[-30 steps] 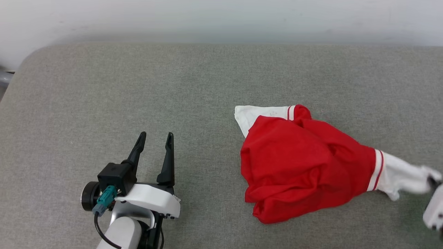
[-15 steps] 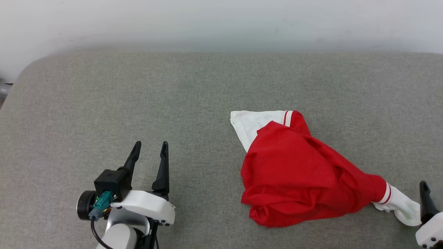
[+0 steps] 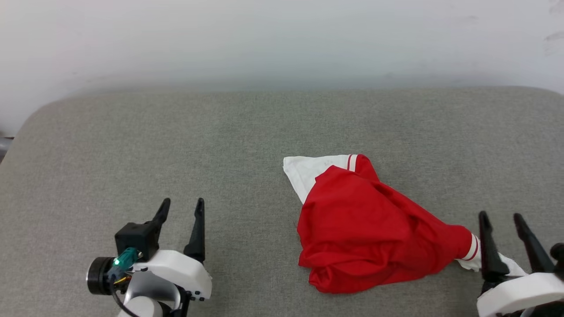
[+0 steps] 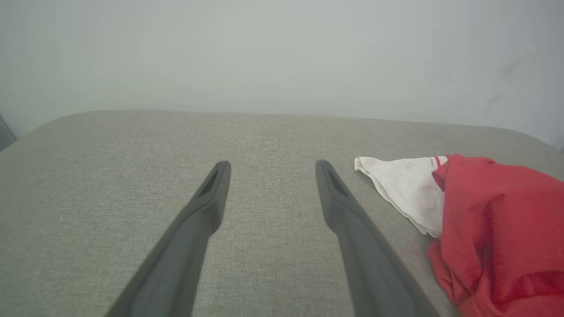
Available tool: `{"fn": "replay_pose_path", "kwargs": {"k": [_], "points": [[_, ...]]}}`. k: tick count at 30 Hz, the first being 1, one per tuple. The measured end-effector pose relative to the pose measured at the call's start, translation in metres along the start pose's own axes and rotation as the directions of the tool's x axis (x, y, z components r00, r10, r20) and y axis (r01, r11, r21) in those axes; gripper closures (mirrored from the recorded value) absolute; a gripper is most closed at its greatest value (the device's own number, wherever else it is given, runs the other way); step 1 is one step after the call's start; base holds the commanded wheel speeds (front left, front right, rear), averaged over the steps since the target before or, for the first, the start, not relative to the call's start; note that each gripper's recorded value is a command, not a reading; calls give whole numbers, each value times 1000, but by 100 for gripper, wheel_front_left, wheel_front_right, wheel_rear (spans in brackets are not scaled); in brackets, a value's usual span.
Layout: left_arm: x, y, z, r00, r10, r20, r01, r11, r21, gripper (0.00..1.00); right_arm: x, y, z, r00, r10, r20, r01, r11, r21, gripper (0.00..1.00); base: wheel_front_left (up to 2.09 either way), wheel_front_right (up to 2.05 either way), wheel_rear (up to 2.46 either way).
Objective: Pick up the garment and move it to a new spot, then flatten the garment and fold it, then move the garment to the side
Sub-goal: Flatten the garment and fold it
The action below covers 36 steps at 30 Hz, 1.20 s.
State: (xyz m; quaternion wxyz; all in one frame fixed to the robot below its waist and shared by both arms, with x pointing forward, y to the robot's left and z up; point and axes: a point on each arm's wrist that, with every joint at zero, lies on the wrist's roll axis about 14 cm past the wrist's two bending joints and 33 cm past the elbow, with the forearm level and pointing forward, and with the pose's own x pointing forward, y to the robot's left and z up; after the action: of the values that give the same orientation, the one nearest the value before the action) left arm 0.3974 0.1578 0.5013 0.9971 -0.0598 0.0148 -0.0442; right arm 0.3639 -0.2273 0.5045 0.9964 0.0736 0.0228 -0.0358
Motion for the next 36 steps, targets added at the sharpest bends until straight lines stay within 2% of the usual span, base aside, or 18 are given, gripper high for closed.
{"fn": "replay_pose_path", "kwargs": {"k": [5, 11, 15, 18, 26, 27, 28, 29, 32, 36], "points": [[10, -38, 0, 987, -138, -78, 138, 990, -6, 0, -13, 16, 7, 999, 48, 11, -48, 999, -14, 0, 0, 0, 0], [29, -95, 1, 930, -323, -177, 329, 944, 7, 0, -19, 33, 12, 996, 92, 20, -92, 996, -13, 0, 0, 0, 0], [35, -131, -14, 858, -427, -286, 447, 894, 5, 0, -20, 32, 13, 996, 87, 19, -87, 996, -9, 0, 0, 0, 0], [38, -144, -33, 795, -461, -395, 509, 861, 20, 0, -20, 29, 7, 997, 77, -1, -77, 997, 3, 0, 0, 0, 0], [32, -155, -85, 618, -458, -639, 598, 802, 4, 0, -16, 19, -8, 998, 42, -40, -41, 998, 38, 0, 0, 0, 0], [33, -154, -88, 604, -453, -656, 605, 796, 8, 26, -15, 18, -10, 998, 40, -46, -38, 998, 43, 0, 0, 0, 0], [34, -155, -89, 599, -455, -659, 611, 791, 10, 69, -15, 17, -12, 998, 38, -52, -35, 998, 44, 0, 0, 0, 0], [37, -154, -90, 596, -451, -665, 614, 789, 15, 100, -14, 18, -13, 998, 38, -53, -35, 998, 50, 0, 0, 0, 0], [48, -152, -85, 621, -454, -639, 613, 789, 36, 100, -8, 18, -14, 998, 40, -48, -37, 997, 61, 0, 0, 0, 0], [63, -140, -65, 703, -442, -557, 574, 815, 79, 100, -7, 17, -18, 998, 36, -57, -32, 998, 62, 0, 0, 0, 0]]}}
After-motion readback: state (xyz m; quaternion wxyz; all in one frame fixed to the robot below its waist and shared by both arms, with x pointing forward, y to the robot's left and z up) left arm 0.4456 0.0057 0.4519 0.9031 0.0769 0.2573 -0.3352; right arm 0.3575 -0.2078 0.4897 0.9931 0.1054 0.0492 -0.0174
